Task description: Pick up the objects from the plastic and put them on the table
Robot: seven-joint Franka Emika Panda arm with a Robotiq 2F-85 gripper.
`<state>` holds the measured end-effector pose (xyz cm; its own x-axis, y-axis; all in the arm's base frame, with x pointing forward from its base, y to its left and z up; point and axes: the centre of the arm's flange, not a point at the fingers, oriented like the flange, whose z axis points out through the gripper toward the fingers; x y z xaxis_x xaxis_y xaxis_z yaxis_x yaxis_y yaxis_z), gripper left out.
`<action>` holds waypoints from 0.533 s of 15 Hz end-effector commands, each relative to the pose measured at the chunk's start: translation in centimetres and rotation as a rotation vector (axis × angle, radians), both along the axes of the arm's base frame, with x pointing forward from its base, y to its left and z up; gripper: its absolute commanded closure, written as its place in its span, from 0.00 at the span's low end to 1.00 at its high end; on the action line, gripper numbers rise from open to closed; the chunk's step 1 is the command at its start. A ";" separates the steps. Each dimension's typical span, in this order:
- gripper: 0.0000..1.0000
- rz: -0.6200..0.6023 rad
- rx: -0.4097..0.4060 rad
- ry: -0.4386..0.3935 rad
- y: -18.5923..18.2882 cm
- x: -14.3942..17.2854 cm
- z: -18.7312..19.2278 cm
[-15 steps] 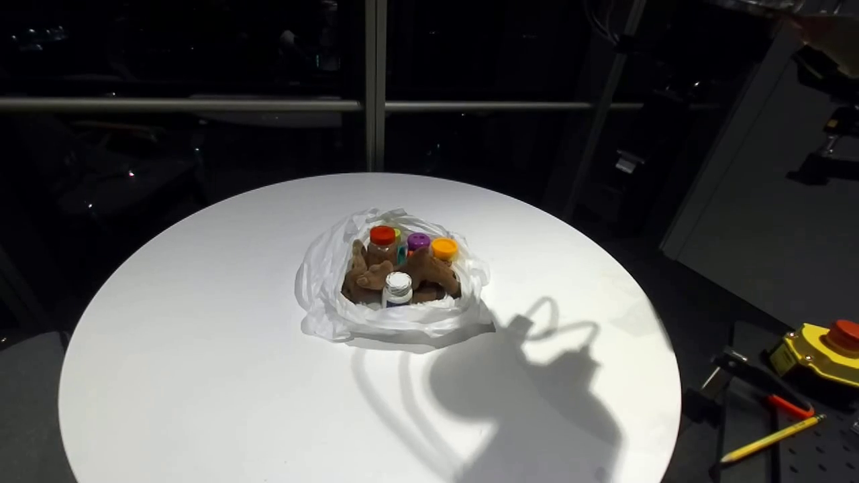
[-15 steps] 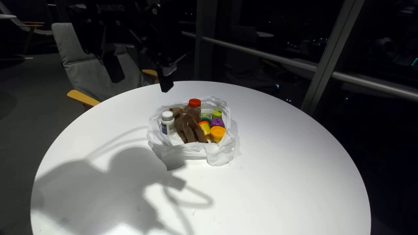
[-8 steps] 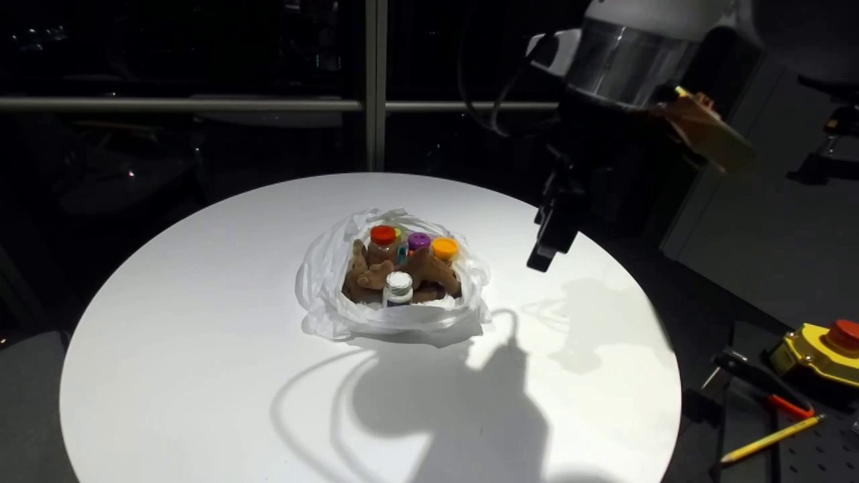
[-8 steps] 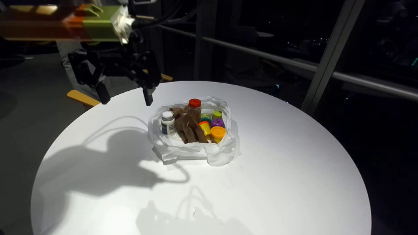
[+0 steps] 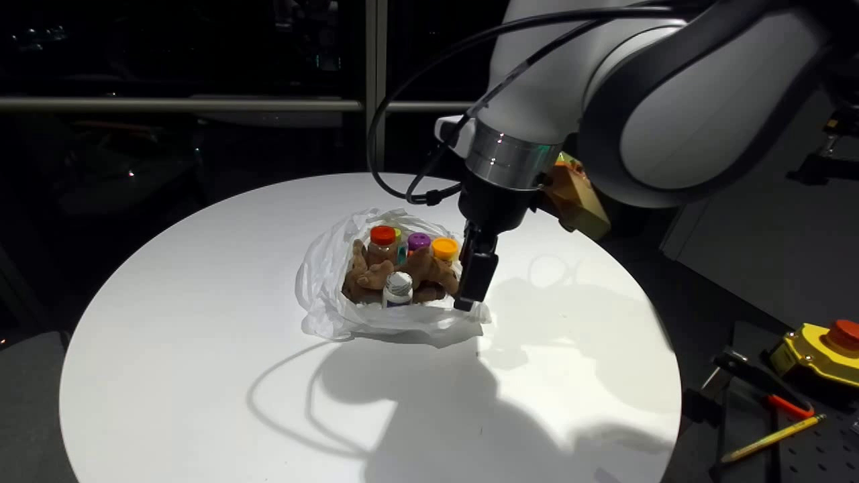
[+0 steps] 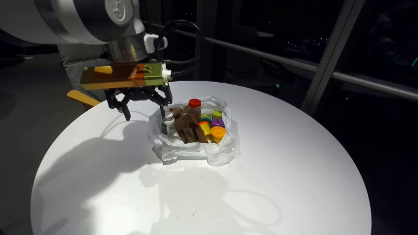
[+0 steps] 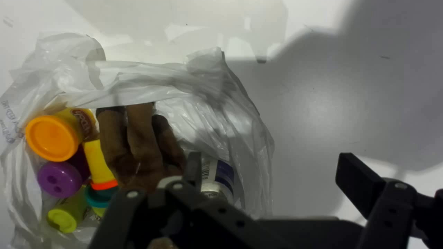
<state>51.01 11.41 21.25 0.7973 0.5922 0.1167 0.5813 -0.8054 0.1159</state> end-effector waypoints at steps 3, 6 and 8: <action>0.00 -0.291 -0.040 0.091 1.9 6.4 -1.4; 0.00 -0.442 -0.024 0.133 2.7 7.9 -1.5; 0.00 -0.504 0.024 0.136 3.3 8.5 -1.5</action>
<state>57.05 13.29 19.69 0.9720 0.2346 -0.0083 0.2345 -0.9686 0.0823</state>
